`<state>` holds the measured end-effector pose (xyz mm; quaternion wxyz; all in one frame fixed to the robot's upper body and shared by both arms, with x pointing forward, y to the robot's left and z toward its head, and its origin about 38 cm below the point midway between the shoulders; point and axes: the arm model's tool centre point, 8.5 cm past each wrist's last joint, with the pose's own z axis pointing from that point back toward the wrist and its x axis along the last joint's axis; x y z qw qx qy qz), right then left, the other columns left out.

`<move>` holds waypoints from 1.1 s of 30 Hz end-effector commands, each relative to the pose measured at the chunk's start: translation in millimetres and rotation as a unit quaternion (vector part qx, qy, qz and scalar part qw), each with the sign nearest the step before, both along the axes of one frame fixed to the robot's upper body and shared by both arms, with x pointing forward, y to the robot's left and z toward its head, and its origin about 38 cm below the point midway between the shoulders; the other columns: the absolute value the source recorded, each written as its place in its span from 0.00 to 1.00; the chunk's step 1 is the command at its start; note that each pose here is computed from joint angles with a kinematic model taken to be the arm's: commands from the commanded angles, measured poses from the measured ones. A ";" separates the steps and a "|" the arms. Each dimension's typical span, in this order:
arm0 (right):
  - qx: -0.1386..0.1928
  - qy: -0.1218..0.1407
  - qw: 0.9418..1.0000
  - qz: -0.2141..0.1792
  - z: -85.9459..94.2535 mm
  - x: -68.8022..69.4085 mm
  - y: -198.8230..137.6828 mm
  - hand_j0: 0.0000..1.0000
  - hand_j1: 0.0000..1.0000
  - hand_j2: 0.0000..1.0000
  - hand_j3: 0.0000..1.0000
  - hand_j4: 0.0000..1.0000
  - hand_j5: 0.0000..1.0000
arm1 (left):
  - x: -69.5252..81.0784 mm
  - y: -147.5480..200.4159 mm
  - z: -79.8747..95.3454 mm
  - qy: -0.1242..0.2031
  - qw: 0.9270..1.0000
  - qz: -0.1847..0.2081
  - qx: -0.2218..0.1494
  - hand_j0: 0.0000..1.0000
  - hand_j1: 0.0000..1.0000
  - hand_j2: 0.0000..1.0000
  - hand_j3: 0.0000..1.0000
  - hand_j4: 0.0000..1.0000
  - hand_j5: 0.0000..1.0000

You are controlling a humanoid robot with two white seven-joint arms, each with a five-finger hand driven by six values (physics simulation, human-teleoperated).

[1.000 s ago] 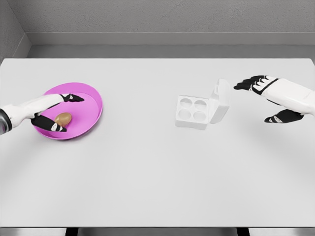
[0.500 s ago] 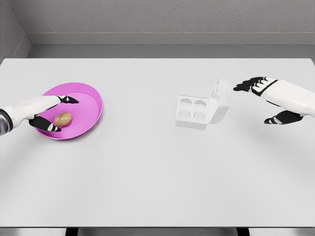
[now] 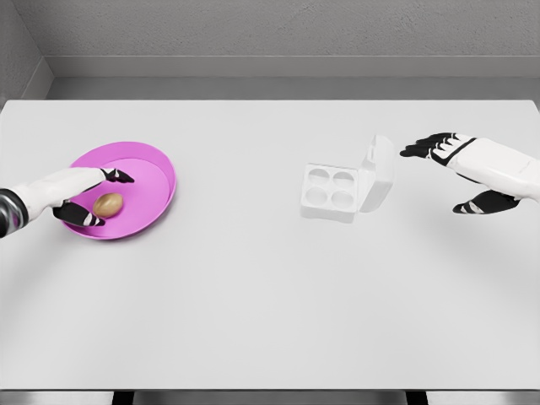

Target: Pack egg into the box and close the box lid

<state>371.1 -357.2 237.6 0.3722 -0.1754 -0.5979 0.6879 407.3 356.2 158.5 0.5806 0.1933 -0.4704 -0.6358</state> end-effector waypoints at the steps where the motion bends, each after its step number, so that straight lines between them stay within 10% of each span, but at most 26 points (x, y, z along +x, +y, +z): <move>1: 0.002 0.001 1.000 -0.001 0.5 0.1 -0.5 1.00 1.00 1.00 1.00 1.00 1.00 | 0.2 -1.0 -1.1 0.000 1.000 0.000 -0.001 0.82 0.82 0.82 0.82 0.82 0.82; 33: 0.003 0.074 0.994 -0.076 -62.7 11.8 -36.9 1.00 1.00 1.00 1.00 1.00 1.00 | -0.4 4.9 -9.9 0.012 1.000 0.009 0.003 0.65 0.65 0.65 0.65 0.65 0.65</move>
